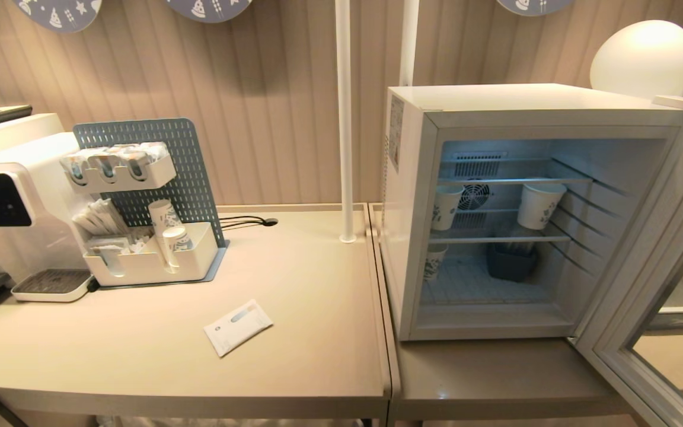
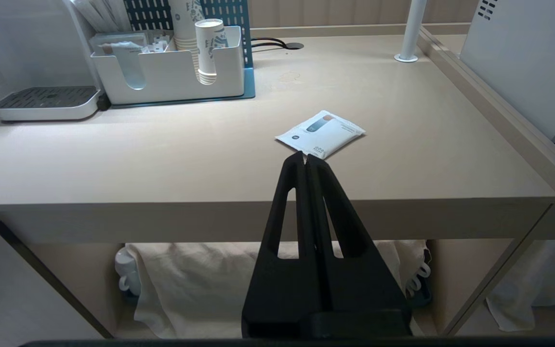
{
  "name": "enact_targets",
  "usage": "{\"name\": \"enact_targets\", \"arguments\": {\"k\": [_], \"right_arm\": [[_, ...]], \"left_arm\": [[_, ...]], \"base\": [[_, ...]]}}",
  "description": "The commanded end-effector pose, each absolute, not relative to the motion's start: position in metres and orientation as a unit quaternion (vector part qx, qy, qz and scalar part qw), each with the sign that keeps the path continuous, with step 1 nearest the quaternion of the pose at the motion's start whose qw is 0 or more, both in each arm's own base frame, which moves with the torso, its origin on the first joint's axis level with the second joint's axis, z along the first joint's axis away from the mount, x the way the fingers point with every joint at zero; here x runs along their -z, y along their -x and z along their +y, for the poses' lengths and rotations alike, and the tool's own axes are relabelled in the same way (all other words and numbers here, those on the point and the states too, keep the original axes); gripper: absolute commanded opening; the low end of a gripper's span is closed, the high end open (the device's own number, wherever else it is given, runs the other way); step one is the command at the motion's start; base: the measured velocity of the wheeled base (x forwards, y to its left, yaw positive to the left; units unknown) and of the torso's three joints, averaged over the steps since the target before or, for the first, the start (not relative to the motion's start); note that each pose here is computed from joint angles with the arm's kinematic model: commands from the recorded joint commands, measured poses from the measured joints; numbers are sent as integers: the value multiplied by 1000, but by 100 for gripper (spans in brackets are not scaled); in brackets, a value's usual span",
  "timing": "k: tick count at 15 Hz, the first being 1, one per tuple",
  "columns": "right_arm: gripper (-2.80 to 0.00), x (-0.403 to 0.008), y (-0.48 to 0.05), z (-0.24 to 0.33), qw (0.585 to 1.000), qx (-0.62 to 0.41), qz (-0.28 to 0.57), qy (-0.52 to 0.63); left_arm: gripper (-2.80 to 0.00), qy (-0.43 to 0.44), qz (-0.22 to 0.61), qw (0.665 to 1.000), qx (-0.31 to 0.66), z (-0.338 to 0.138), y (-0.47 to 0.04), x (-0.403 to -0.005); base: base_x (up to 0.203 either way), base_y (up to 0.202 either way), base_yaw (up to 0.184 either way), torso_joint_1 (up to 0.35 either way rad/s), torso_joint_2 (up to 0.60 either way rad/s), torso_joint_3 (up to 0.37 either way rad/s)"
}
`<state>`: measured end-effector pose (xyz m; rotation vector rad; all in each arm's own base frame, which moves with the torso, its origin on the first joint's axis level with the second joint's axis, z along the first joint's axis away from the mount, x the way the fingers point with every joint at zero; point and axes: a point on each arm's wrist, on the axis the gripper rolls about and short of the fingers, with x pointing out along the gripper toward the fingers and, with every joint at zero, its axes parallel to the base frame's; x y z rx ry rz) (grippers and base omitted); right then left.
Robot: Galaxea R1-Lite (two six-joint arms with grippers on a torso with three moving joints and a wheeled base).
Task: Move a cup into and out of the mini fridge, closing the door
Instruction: Put the yoghurt in the freezer
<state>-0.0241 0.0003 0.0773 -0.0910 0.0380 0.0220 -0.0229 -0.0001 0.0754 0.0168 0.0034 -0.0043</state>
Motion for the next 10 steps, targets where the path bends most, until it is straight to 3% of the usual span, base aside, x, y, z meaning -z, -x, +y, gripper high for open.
{"name": "enact_targets", "arguments": {"k": [1,4,10], "right_arm": [[-280,-78,22,0,998,-12,31,45],[-280,-80,14,0,995,-15,87,46],[-280,-79,20,0,998,-12,25,50]], "left_arm": [[-280,-8,3,1000,2,0,23,-75],[-280,-8,3,1000,2,0,23,-75],[-280,-8,3,1000,2,0,23,-75]], "base": [[0,0,0,0,0,0],[0,0,0,0,0,0],[0,0,0,0,0,0]]}}
